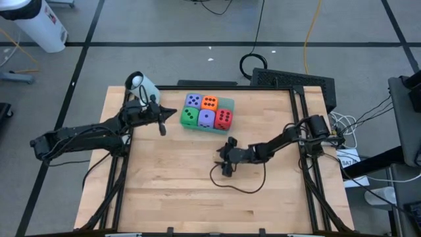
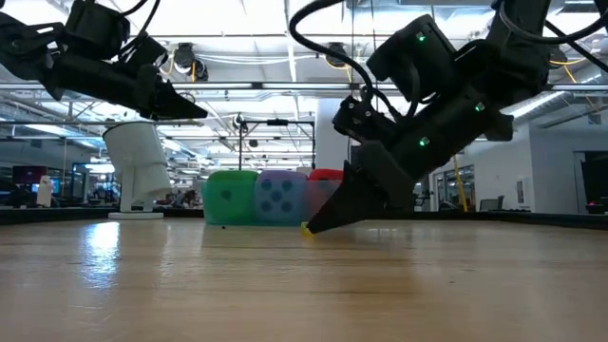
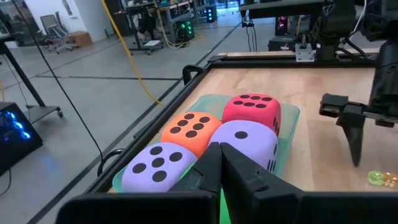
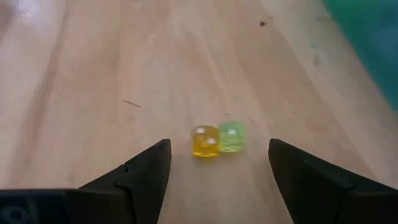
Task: Pick & Place Dice
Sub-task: Put the small green dice into the blue bin
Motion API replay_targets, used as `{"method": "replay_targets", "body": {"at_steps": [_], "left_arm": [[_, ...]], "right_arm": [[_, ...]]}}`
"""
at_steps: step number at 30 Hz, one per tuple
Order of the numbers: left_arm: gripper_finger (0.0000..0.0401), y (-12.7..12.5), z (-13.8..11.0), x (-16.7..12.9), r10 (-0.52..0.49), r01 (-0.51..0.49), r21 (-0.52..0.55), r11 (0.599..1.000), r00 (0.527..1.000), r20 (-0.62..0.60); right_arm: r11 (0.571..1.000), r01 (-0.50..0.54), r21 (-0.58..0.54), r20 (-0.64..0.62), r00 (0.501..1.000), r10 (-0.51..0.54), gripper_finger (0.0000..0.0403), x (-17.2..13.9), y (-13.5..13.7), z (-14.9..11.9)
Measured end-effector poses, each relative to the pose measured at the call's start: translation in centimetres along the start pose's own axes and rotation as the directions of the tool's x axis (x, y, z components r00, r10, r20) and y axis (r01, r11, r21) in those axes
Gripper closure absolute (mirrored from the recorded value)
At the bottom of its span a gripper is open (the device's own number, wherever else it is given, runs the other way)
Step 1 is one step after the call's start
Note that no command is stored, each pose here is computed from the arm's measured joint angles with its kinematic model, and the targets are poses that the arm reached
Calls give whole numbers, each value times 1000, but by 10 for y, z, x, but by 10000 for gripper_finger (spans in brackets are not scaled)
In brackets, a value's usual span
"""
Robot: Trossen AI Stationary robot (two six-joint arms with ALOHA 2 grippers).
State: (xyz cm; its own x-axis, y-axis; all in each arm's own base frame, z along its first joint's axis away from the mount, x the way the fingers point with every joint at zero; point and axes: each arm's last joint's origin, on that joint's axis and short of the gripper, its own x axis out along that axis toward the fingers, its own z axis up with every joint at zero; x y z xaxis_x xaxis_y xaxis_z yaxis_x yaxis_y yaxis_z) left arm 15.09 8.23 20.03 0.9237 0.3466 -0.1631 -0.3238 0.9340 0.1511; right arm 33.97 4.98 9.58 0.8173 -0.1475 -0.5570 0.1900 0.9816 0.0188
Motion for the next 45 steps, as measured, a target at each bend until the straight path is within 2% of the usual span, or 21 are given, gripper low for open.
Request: {"method": "replay_targets", "body": {"at_steps": [5,10,14,21,28,36,41,45], "left_arm": [[379,0,0,0,0,0,-6,1000,1000,0],[378,0,0,0,0,0,-6,1000,1000,0],[378,0,0,0,0,0,-3,1000,1000,0],[377,0,0,0,0,0,-6,1000,1000,1],[377,0,0,0,0,0,-6,1000,1000,1],[377,0,0,0,0,0,-6,1000,1000,2],[377,0,0,0,0,0,-6,1000,1000,2],[377,0,0,0,0,0,-6,1000,1000,2]], "right_arm": [[998,40,-53,3,999,-40,150,0,1,-2],[997,42,-59,5,999,-41,189,0,2,-2],[997,-45,-61,-11,999,44,229,1,1,-1],[998,-50,-44,29,998,52,274,2,-2,4],[997,-50,-58,57,997,54,281,2,-2,6],[999,-12,-38,50,999,14,282,6,-17,8],[998,-7,-65,38,999,10,282,6,-19,8],[993,-62,-96,27,998,65,282,6,-17,7]]}}
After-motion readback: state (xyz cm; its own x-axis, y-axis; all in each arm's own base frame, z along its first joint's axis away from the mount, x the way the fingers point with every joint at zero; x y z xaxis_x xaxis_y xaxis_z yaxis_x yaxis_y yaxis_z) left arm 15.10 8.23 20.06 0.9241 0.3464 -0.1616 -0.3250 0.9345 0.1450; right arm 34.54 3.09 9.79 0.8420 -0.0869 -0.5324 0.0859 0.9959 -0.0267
